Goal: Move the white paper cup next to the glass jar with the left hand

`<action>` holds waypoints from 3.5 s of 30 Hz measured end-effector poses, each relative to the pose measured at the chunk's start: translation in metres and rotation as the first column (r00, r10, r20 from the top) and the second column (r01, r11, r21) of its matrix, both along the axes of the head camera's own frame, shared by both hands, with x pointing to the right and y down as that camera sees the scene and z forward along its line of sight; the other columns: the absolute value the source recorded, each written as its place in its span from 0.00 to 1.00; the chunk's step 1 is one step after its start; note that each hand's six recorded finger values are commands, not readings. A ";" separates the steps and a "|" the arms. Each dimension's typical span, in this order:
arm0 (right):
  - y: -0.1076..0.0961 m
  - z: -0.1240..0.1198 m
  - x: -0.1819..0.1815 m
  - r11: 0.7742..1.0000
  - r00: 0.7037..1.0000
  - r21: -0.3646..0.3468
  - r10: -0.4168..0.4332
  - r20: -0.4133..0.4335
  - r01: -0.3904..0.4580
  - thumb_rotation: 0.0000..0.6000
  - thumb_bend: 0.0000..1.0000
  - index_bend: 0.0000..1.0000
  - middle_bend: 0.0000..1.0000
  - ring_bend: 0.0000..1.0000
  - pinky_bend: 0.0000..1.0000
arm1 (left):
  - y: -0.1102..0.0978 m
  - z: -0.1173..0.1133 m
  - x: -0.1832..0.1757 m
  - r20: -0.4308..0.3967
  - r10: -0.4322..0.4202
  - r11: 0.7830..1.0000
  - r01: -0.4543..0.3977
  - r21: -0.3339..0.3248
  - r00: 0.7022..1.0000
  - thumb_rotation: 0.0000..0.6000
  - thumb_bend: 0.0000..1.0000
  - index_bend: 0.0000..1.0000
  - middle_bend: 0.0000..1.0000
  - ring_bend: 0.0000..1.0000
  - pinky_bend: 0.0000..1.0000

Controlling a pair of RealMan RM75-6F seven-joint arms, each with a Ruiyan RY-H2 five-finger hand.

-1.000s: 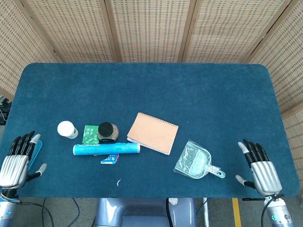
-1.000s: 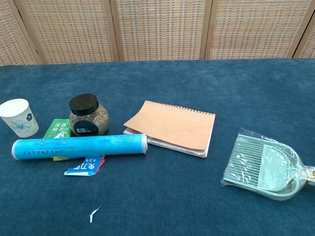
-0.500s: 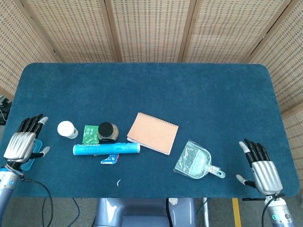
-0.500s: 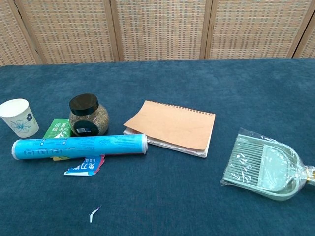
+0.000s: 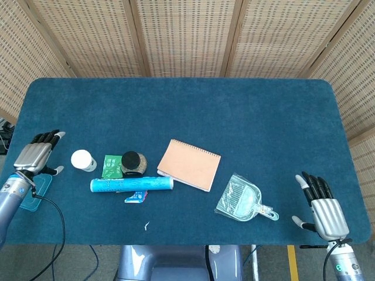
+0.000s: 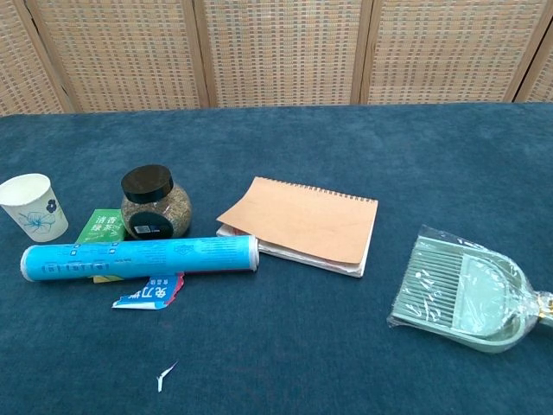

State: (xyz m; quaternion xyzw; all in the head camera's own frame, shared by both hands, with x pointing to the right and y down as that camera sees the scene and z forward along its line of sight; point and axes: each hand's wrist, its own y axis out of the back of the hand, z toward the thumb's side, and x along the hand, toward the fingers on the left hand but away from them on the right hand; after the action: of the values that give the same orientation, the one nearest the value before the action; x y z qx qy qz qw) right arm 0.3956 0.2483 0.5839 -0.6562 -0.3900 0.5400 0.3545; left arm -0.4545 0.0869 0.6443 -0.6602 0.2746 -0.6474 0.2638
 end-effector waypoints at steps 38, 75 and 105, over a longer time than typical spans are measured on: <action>-0.004 0.001 0.005 1.000 1.000 -0.001 0.021 0.002 -0.021 1.00 0.00 0.00 0.00 0.00 0.00 | 0.006 0.052 0.050 0.045 0.087 0.987 -0.080 -0.139 0.995 1.00 0.32 0.33 0.00 0.00 0.00; -0.013 0.021 0.024 0.994 0.996 -0.071 0.087 -0.002 -0.087 1.00 0.00 0.00 0.00 0.00 0.00 | -0.079 0.016 0.146 -0.051 0.110 0.994 -0.111 -0.005 0.993 1.00 0.32 0.31 0.00 0.00 0.00; -0.017 0.023 0.043 0.987 0.989 -0.066 0.146 -0.010 -0.147 1.00 0.00 0.00 0.00 0.00 0.00 | -0.079 0.062 0.227 -0.024 0.217 0.970 -0.219 -0.108 0.976 1.00 0.32 0.25 0.00 0.00 0.00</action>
State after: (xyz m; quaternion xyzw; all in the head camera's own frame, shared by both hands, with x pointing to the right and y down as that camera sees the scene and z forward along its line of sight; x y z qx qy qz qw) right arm 0.4383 0.2315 0.6068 -0.6359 -0.4183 0.5787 0.2928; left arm -0.2277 0.0083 0.7060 -0.7037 0.1661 -0.6247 0.2949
